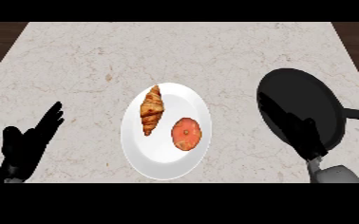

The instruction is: Pick the squash from the plate and place it in the pan

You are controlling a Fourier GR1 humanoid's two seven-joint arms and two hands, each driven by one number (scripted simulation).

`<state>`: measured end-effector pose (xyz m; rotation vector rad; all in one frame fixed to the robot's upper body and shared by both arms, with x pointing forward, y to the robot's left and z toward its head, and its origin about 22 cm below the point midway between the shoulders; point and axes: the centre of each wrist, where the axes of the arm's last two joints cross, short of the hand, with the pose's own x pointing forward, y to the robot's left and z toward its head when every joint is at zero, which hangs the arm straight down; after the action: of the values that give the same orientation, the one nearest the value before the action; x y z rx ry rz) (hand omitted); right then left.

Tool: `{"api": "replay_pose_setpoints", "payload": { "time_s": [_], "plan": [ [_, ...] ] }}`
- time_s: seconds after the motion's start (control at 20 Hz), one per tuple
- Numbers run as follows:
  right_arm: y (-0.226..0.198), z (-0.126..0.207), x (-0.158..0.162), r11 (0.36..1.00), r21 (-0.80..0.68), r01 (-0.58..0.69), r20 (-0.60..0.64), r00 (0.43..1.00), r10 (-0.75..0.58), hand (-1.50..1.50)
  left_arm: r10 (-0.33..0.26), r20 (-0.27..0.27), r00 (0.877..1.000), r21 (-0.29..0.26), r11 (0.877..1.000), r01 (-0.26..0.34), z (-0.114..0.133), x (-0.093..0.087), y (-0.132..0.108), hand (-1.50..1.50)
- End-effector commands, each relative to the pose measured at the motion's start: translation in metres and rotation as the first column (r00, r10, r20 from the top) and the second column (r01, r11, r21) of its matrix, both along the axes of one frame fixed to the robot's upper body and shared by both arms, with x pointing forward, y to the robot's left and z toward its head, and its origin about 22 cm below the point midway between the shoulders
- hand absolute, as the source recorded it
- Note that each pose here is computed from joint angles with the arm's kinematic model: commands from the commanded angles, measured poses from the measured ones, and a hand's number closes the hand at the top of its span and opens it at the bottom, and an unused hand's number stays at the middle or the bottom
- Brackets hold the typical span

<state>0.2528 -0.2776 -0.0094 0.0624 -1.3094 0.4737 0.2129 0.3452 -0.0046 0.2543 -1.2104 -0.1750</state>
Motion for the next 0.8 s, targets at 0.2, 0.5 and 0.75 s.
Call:
{"api": "replay_pose_setpoints", "payload": {
  "time_s": [0.2, 0.5, 0.75],
  "plan": [
    [0.044, 0.021, 0.044, 0.908, 0.059, 0.415, -0.029, 0.910, -0.414, -1.50, -0.178, 0.269, 0.946, 0.032, 0.984, 0.176, 0.049, 0.043, -0.048, 0.00],
    [0.056, -0.004, 0.025, 0.728, -0.302, 0.615, 0.226, 0.788, -0.572, 1.50, -0.218, 0.250, 0.943, -0.010, 0.974, 0.227, 0.047, 0.047, -0.070, 0.00],
    [0.142, -0.015, -0.007, 0.721, -0.305, 0.623, 0.201, 0.782, -0.591, -1.50, -0.219, 0.257, 0.941, -0.007, 0.973, 0.229, 0.071, 0.072, -0.081, 0.00]
  ]
}}
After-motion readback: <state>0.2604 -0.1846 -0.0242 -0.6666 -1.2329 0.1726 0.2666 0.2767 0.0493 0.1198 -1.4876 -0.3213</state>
